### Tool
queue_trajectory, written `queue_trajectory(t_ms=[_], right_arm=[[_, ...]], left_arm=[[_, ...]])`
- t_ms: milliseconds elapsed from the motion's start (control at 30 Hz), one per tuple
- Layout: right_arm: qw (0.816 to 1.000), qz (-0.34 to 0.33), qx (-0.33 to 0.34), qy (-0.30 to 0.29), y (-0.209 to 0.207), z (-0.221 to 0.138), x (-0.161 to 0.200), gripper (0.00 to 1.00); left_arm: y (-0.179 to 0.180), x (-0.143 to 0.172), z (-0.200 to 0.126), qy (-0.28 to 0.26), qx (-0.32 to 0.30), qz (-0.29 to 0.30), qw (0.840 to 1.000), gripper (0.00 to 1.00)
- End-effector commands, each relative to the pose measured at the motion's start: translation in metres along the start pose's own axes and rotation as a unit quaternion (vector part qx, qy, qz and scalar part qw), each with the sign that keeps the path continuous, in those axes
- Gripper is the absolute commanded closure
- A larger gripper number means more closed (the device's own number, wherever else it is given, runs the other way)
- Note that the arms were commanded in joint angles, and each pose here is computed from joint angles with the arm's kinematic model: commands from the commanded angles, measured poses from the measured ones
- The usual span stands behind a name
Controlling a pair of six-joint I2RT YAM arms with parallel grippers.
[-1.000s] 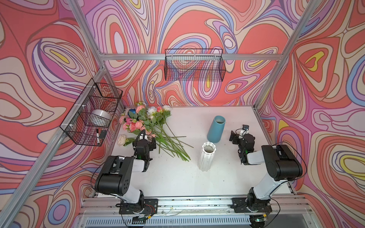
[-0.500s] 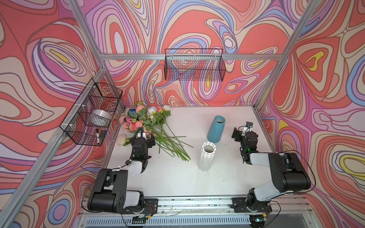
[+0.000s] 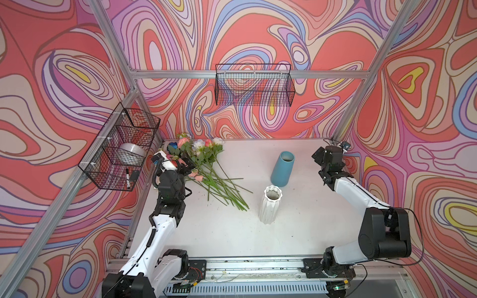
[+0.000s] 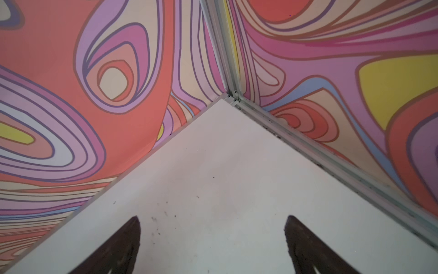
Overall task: Arrange flowers in a vase
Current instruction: Move the vase to the center of the table.
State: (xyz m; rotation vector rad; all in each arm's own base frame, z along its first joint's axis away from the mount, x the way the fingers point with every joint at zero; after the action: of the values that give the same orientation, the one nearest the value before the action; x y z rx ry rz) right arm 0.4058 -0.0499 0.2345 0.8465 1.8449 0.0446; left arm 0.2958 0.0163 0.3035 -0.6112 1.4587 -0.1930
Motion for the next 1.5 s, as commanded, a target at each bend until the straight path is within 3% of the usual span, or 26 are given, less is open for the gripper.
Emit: queue_trajectory(t_ms=[0,167,333,500,600,800,1000,1467], right_arm=[[0.985,0.057,0.002,0.162,-0.012,0.015,0.044,0.07],[0.981,0.062,-0.079,0.167,-0.004,0.000,0.052,0.02],[0.975,0.053,-0.088,0.199,-0.015,-0.031,0.065,0.05],[0.959,0.033,-0.060,0.274,-0.032,-0.063,0.110,0.13],[0.952,-0.006,-0.037,0.304,-0.037,-0.089,0.142,0.14],[0.918,-0.025,-0.038,0.395,-0.045,-0.122,0.202,0.33],[0.881,-0.074,-0.055,0.465,-0.043,-0.149,0.240,0.38],[0.849,-0.130,-0.144,0.492,0.000,-0.164,0.273,0.46]], left_arm=[[0.022,0.007,-0.013,0.019,-0.050,-0.167,0.984,0.00],[-0.006,-0.001,-0.017,0.037,0.059,-0.162,0.984,0.00],[-0.021,0.007,-0.025,0.129,0.089,-0.158,0.975,0.01],[-0.047,0.022,-0.029,0.252,0.154,-0.132,0.946,0.26],[-0.054,0.035,-0.036,0.280,0.169,-0.133,0.936,0.26],[-0.054,0.064,-0.049,0.330,0.145,-0.088,0.929,0.25],[-0.042,0.081,-0.049,0.364,0.109,-0.079,0.921,0.24],[-0.034,0.096,-0.045,0.390,0.079,-0.058,0.916,0.30]])
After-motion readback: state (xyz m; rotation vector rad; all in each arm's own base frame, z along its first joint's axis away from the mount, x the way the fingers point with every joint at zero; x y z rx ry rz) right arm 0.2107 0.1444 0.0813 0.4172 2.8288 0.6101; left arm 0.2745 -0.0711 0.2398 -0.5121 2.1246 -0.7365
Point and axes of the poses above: each gripper's point midway between its finger pads, its own z axis out along the fingers, its own y axis along the line the jaws close on, x = y × z, the point moved 6 cm from there along -z, back along the fingers, and after that the axes turned 3 degrees about z, right-handed, at the moved point
